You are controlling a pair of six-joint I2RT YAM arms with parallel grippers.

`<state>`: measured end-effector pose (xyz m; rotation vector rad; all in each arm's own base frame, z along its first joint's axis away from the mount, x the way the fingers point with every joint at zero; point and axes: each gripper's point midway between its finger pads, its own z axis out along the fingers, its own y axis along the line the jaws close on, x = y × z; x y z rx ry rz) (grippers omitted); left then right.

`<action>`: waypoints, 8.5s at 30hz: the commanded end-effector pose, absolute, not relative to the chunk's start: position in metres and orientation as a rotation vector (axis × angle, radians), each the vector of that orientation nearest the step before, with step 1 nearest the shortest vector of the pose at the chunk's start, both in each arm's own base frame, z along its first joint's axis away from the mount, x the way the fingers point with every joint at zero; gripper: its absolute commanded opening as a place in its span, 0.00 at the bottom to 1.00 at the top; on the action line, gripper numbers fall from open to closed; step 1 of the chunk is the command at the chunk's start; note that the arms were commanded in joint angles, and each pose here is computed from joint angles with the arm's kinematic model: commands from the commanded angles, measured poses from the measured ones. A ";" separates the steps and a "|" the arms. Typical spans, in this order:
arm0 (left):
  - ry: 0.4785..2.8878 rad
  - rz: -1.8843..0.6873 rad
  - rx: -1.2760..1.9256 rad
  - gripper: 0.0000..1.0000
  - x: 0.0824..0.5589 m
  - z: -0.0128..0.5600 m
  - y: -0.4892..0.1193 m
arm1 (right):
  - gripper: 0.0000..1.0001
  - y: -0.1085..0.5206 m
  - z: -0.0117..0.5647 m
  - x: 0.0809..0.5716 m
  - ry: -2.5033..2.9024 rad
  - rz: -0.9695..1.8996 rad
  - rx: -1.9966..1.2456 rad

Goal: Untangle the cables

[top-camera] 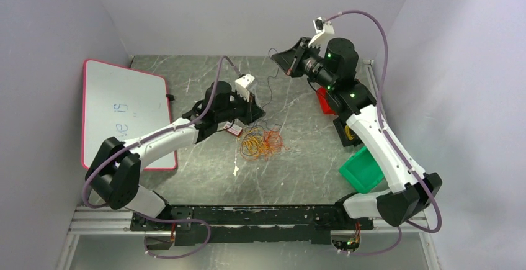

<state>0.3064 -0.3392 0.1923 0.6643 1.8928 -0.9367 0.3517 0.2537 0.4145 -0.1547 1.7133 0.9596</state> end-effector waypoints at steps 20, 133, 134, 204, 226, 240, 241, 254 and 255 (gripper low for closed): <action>1.748 -0.769 0.621 0.07 0.319 0.337 -0.317 | 0.40 0.214 0.293 0.340 1.902 0.746 -0.022; 1.519 -0.967 0.750 0.07 0.253 0.449 -0.301 | 0.10 0.279 0.445 0.243 1.207 0.724 -0.657; 1.515 -0.972 0.753 0.07 0.251 0.449 -0.301 | 0.11 0.279 0.444 0.243 1.206 0.718 -0.662; 1.529 -0.979 0.810 0.39 0.243 0.415 -0.301 | 0.00 0.299 0.455 0.283 1.482 1.033 -0.159; 1.893 -0.674 0.659 0.66 0.309 0.303 -0.288 | 0.00 0.120 0.368 0.389 1.814 0.338 0.153; 1.975 -0.656 0.517 0.73 0.398 0.262 -0.267 | 0.00 0.026 0.288 0.450 1.844 0.265 0.510; 1.976 -0.650 0.515 0.73 0.402 0.260 -0.265 | 0.00 0.021 0.281 0.453 1.836 0.260 0.540; 2.006 -0.543 0.476 0.79 0.413 0.233 -0.238 | 0.00 -0.009 0.240 0.490 1.756 0.259 0.714; 2.007 -0.534 0.473 0.79 0.413 0.232 -0.237 | 0.00 -0.011 0.236 0.492 1.751 0.254 0.733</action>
